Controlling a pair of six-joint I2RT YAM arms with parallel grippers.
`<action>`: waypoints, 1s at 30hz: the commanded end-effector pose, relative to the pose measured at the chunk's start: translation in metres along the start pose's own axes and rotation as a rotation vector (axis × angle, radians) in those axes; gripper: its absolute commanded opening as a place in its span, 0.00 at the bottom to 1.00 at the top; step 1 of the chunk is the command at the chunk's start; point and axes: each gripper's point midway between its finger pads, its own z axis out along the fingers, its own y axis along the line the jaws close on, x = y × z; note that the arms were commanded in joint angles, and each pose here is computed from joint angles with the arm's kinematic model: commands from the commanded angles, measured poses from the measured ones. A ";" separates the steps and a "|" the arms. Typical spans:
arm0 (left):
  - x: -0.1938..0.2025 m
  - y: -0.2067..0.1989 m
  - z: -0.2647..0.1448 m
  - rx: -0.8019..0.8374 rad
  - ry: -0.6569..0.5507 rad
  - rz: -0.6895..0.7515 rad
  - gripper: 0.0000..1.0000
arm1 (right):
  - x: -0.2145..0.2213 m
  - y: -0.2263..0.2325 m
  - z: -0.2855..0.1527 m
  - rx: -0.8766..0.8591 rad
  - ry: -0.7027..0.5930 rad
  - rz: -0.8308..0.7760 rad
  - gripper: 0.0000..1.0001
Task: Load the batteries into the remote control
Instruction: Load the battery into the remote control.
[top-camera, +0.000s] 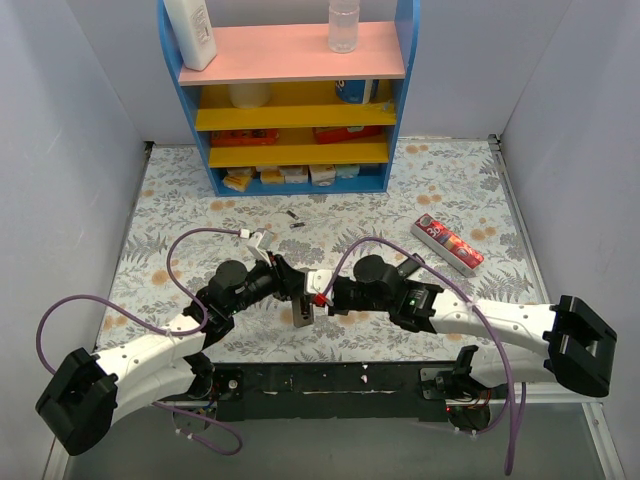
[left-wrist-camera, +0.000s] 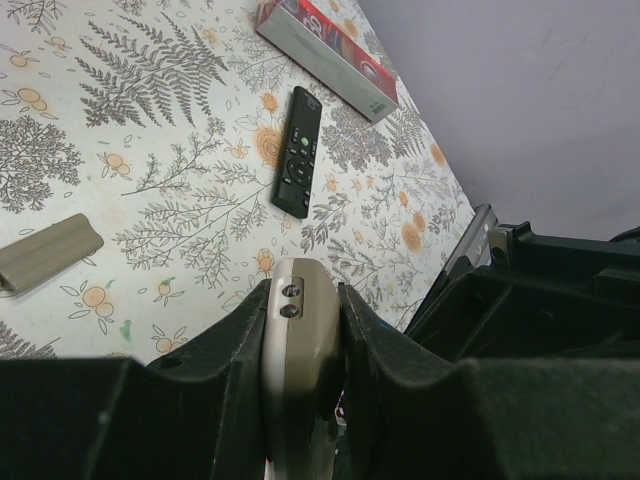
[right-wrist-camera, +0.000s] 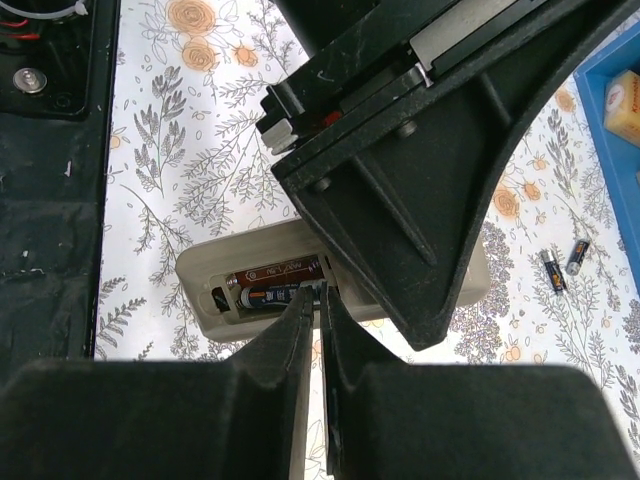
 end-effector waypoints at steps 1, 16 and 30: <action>-0.034 -0.033 -0.002 0.088 -0.091 0.030 0.00 | 0.011 0.002 0.004 -0.022 0.062 0.016 0.11; -0.036 -0.039 -0.002 0.110 -0.092 0.029 0.00 | 0.031 0.017 0.023 -0.087 0.123 0.070 0.09; -0.056 -0.051 -0.011 0.148 -0.201 -0.053 0.00 | 0.041 0.028 0.038 -0.118 0.115 0.121 0.05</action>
